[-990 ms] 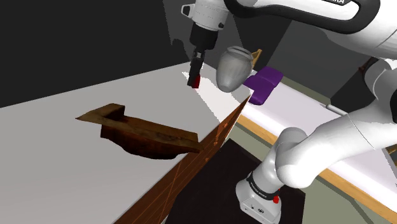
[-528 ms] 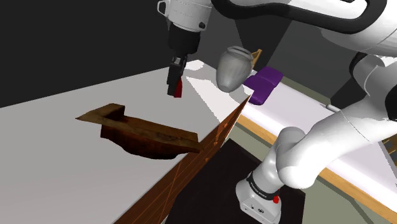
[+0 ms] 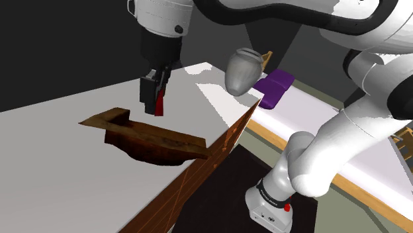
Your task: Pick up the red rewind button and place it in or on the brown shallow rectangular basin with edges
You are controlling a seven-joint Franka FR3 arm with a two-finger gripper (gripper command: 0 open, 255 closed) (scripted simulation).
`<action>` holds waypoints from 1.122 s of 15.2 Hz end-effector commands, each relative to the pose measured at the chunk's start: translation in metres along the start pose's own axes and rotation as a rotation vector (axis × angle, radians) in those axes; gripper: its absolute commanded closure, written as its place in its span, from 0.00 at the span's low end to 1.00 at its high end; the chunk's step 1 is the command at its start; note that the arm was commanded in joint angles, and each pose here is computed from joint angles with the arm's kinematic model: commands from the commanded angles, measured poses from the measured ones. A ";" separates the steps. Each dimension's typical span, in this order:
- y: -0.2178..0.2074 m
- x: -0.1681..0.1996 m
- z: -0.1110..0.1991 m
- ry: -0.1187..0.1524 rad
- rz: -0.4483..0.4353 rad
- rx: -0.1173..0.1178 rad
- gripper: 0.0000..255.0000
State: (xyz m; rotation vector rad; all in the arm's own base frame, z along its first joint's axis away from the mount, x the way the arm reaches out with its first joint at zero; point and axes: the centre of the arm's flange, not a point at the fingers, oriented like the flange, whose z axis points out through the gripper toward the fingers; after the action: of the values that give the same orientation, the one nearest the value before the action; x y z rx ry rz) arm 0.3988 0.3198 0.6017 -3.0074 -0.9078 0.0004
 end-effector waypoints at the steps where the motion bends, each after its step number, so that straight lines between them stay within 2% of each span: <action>1: -0.002 0.001 0.011 0.000 0.001 0.000 1.00; 11: -0.002 0.001 0.063 0.000 0.001 0.000 1.00; 17: -0.002 0.001 0.063 0.000 0.001 0.000 1.00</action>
State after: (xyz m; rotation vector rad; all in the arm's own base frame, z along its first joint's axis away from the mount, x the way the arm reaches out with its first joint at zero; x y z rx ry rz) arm 0.3981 0.3223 0.5392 -3.0078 -0.9062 0.0001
